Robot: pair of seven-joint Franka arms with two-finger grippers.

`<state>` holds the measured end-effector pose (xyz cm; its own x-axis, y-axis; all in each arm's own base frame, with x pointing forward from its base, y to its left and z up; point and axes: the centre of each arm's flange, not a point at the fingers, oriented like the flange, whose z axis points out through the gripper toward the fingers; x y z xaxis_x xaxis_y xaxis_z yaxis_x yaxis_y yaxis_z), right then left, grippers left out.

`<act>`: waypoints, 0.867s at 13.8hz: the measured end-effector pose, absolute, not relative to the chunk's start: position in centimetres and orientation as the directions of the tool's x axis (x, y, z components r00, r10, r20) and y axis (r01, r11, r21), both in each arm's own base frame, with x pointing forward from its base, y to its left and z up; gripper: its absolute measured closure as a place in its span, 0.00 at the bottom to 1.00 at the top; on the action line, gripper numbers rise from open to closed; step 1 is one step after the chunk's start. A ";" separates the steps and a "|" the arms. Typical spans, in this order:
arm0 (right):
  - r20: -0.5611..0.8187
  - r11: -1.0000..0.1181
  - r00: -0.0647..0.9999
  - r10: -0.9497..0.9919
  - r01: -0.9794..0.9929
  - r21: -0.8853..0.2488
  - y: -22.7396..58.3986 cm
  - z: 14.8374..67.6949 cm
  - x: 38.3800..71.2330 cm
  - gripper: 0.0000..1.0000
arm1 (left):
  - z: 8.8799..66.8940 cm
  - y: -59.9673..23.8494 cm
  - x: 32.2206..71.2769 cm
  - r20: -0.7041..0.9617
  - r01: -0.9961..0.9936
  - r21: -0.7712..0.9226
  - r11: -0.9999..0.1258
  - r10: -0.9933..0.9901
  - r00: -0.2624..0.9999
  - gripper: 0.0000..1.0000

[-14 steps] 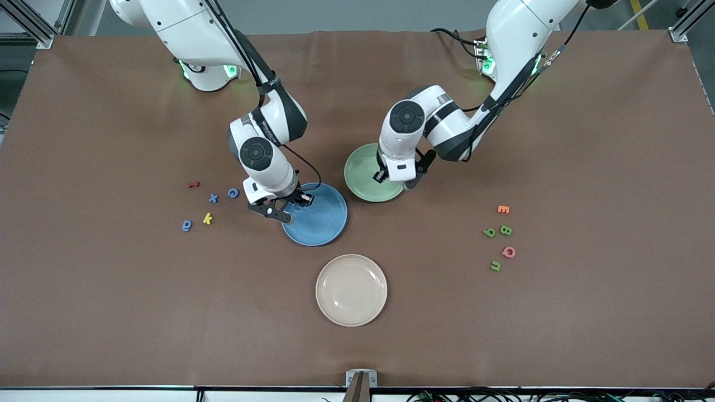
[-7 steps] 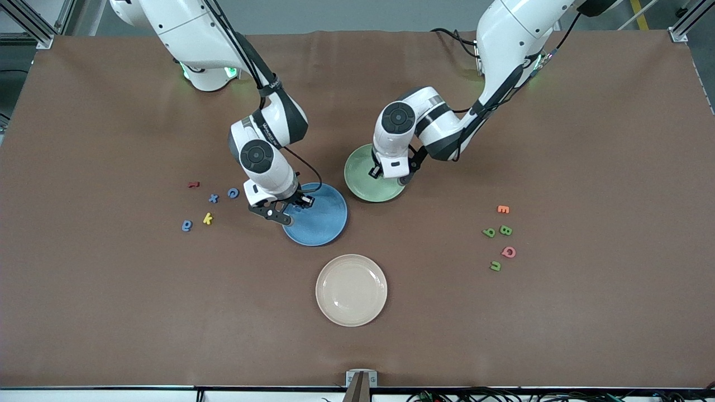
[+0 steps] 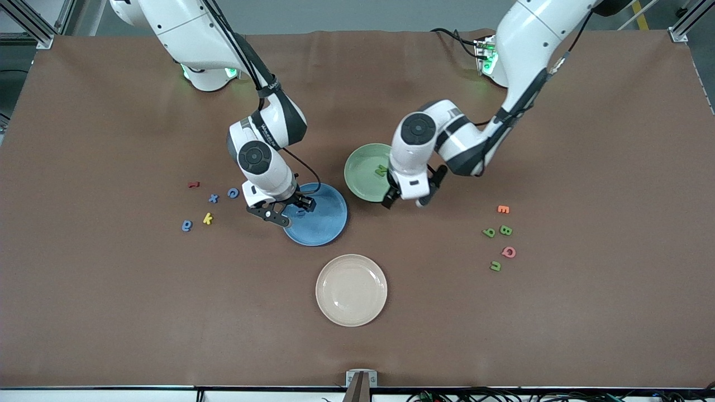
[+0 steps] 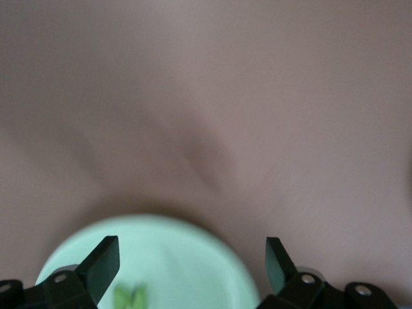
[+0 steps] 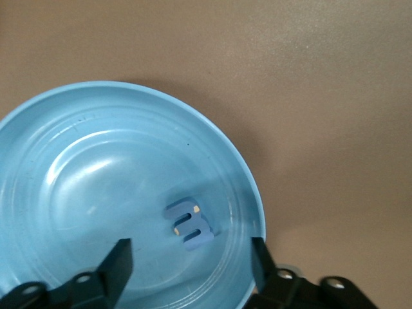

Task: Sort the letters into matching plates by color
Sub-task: 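Move the right gripper back to blue letters while the left gripper returns to green letters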

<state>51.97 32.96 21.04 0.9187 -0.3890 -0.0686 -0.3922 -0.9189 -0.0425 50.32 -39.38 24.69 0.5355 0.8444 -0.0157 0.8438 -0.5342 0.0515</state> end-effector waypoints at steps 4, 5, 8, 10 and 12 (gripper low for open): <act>-0.056 -0.909 0.910 -0.412 -0.414 -0.049 31.8 21.6 53.3 0.00 | 26.3 -32.4 56.5 0.021 0.827 0.095 -0.555 0.831 0.556 0.00; -0.052 -0.901 0.902 -0.428 -0.430 -0.052 30.9 22.0 54.1 0.00 | 26.4 -30.6 57.7 0.025 0.826 0.097 -0.555 0.831 0.556 0.00; -0.066 -0.894 0.894 -0.444 -0.447 -0.040 26.6 23.1 56.4 0.00 | 26.1 -24.3 60.5 0.029 0.858 0.088 -0.506 0.862 0.506 0.00; -0.101 -0.929 0.925 -0.366 -0.370 -0.019 22.8 23.8 57.5 0.00 | 24.9 -20.6 61.7 0.019 0.887 0.072 -0.457 0.889 0.457 0.00; -0.137 -0.945 0.937 -0.323 -0.327 -0.012 17.9 24.7 58.6 0.00 | 23.5 -17.7 62.6 0.010 0.906 0.056 -0.420 0.907 0.420 0.00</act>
